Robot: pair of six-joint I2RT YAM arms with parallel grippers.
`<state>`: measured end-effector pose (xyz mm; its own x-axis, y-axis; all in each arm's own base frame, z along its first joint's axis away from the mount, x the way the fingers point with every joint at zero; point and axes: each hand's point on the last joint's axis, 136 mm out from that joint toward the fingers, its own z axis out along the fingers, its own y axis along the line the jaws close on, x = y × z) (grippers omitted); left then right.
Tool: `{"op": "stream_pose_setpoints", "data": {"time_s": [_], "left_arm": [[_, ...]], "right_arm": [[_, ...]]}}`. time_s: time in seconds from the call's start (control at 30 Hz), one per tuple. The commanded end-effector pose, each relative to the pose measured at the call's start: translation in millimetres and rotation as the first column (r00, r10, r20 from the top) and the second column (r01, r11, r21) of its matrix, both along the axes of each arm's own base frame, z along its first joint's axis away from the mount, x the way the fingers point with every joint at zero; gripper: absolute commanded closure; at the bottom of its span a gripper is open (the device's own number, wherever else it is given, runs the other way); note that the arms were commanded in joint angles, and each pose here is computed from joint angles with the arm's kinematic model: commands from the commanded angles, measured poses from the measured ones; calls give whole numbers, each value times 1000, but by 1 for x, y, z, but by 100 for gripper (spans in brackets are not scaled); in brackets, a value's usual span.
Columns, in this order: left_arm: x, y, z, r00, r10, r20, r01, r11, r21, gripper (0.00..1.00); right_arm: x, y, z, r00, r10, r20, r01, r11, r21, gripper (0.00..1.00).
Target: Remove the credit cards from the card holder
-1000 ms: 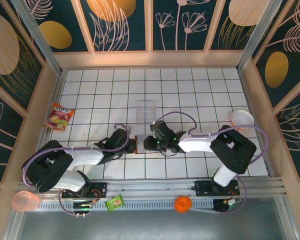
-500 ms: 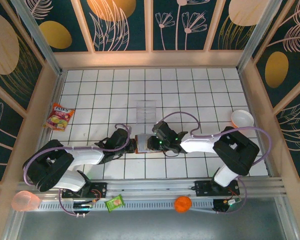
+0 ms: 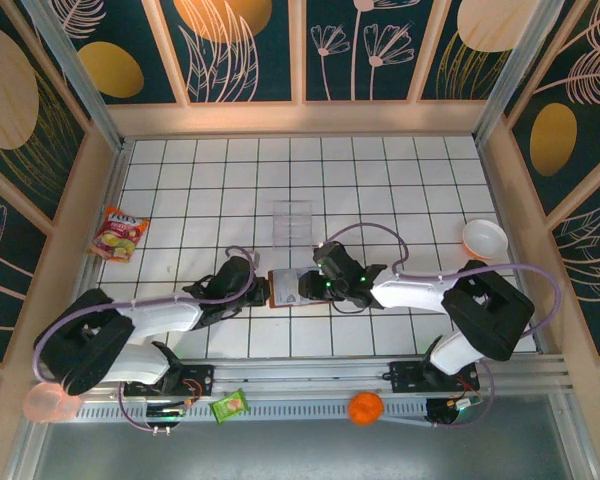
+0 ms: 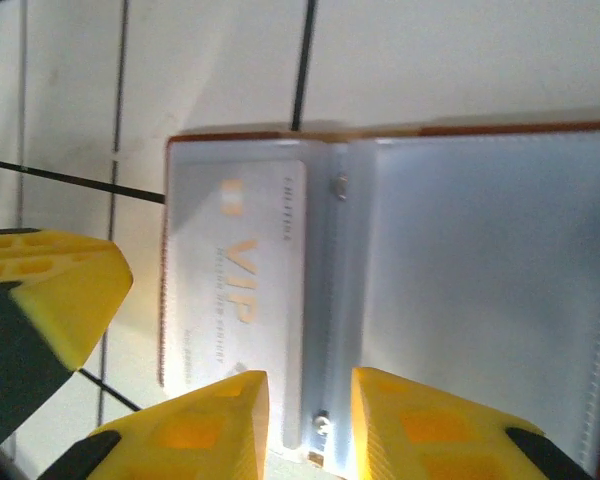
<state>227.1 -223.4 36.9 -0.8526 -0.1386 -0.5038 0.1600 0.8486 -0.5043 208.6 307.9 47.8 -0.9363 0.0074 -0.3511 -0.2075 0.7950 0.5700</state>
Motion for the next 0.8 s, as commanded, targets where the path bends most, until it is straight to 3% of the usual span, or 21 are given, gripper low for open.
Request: {"op": "stream_pose_setpoints", "data": {"time_s": [0.0,0.2,0.5,0.77], "left_arm": [[-1,-4,13,999,-21,26,22,999,-41,81],[-2,-23,8,996,-83,8,84,994,-67,77],[-3,-14,-7,998,-60,-19,59,998,-11,77],[-2,-6,-19,998,-30,-47,32,999,41,86]], "right_arm": [[-1,11,11,998,61,2,-61,995,76,73],[-1,15,-3,996,73,-59,-68,994,86,74],[0,16,-2,996,72,-54,-67,994,88,72],[3,13,-1,997,59,-43,-56,996,66,72]]}}
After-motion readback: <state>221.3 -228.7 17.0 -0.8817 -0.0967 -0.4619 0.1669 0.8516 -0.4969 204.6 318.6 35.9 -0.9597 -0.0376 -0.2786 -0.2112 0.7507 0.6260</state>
